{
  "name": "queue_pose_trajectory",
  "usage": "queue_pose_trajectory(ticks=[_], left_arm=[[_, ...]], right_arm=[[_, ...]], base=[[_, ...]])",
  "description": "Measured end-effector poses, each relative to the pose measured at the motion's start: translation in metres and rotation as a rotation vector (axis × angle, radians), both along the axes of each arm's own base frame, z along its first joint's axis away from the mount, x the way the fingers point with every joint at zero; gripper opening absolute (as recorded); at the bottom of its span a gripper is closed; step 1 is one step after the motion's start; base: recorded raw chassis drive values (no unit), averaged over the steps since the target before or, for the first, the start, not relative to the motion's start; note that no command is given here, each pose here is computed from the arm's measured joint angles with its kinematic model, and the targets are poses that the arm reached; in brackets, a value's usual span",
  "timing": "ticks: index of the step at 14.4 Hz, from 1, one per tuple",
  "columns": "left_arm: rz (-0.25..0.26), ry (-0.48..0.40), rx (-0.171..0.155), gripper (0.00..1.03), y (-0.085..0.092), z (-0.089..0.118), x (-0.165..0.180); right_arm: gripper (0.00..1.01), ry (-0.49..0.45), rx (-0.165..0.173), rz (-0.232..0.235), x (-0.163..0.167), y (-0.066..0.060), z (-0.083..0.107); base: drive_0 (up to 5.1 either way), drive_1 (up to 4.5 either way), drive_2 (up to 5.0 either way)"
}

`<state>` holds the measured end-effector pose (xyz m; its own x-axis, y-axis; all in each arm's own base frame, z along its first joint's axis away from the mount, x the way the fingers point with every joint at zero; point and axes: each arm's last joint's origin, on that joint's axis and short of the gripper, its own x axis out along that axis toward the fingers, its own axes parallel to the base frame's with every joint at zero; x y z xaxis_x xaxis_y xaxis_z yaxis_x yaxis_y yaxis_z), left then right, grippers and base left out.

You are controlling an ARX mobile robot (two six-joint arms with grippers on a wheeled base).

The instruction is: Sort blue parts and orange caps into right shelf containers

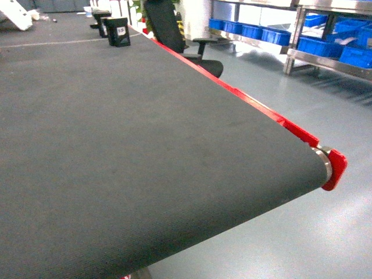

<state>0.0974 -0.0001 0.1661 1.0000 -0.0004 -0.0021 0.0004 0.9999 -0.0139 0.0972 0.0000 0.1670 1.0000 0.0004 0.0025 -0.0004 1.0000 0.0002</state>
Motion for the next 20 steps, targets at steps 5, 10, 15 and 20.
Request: queue_pose_trajectory(ticks=[5, 10, 15, 20], left_arm=[[0.000, 0.000, 0.000, 0.43, 0.0000, 0.0000, 0.0000], [0.000, 0.000, 0.000, 0.43, 0.0000, 0.0000, 0.0000], [0.000, 0.000, 0.000, 0.43, 0.0000, 0.0000, 0.0000], [0.000, 0.000, 0.000, 0.43, 0.0000, 0.0000, 0.0000]], right_arm=[[0.45, 0.000, 0.000, 0.000, 0.0000, 0.0000, 0.0000], [0.45, 0.000, 0.000, 0.000, 0.0000, 0.0000, 0.0000], [0.45, 0.000, 0.000, 0.000, 0.0000, 0.0000, 0.0000], [0.45, 0.000, 0.000, 0.000, 0.0000, 0.0000, 0.0000]], base=[[-1.5, -1.53, -1.5], [-1.5, -1.53, -1.5], [-1.5, -1.55, -1.5], [-1.6, -1.60, -1.6]])
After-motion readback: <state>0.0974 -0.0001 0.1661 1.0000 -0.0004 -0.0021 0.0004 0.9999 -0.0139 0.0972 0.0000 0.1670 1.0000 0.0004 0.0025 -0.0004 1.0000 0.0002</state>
